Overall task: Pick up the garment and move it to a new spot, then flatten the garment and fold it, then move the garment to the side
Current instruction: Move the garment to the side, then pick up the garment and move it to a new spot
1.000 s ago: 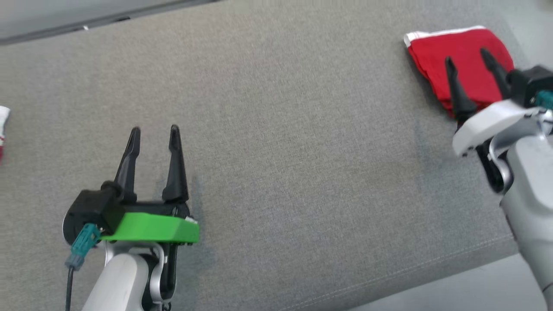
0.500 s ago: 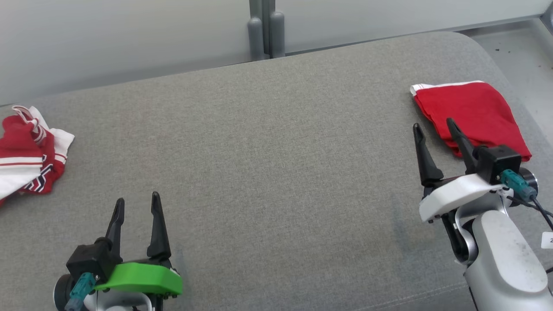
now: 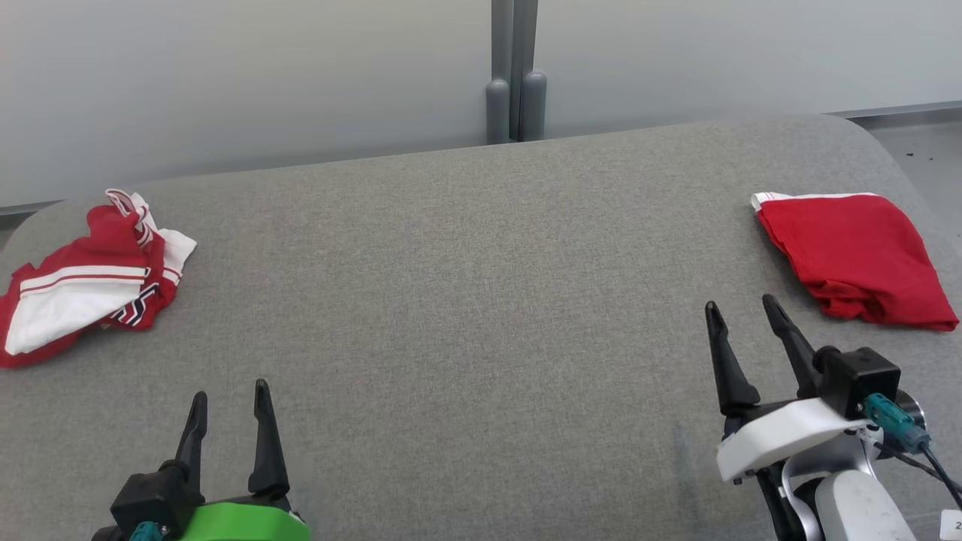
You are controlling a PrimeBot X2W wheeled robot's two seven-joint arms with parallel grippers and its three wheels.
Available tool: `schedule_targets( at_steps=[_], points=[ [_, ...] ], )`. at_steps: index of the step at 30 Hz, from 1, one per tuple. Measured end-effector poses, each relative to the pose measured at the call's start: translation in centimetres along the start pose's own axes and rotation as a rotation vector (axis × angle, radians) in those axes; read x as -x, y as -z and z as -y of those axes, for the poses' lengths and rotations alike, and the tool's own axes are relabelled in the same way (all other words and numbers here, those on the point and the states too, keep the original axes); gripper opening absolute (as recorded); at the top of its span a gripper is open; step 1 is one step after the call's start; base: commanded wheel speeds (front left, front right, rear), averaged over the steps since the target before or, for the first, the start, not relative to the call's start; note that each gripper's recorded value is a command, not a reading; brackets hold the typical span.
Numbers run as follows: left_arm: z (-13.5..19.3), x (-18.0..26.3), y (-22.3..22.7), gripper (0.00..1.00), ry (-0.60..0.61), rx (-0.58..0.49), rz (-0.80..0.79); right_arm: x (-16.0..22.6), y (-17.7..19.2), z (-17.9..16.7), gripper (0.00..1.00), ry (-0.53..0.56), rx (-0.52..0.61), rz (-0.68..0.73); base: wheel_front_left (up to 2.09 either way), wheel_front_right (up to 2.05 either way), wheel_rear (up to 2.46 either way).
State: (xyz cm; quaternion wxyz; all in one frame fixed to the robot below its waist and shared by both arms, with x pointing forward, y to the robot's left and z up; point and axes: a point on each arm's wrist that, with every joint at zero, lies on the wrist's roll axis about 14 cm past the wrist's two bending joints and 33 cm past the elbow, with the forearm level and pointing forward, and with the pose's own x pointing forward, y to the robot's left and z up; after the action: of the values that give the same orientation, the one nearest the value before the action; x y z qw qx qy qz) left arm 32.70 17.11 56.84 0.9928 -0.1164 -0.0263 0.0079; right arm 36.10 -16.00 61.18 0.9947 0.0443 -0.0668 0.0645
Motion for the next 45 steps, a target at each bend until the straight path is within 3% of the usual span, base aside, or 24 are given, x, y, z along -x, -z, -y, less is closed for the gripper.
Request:
schedule_targets(
  at_steps=[11,32,45],
  points=[
    [-0.5,1.0,0.4,1.00,-0.018,-0.003,-0.009,1.7,0.5,-1.5,1.00,-0.031,-0.064,-0.023,0.00,0.00,0.00],
    [-1.0,1.2,0.6,1.00,-0.032,0.008,-0.013,1.2,0.7,-2.6,1.00,-0.065,-0.097,-0.028,0.00,0.00,0.00],
    [-4.8,3.1,-1.4,1.00,-0.155,-0.008,0.050,-1.1,0.9,-7.9,1.00,-0.224,-0.123,-0.023,0.00,0.00,0.00]
  ],
)
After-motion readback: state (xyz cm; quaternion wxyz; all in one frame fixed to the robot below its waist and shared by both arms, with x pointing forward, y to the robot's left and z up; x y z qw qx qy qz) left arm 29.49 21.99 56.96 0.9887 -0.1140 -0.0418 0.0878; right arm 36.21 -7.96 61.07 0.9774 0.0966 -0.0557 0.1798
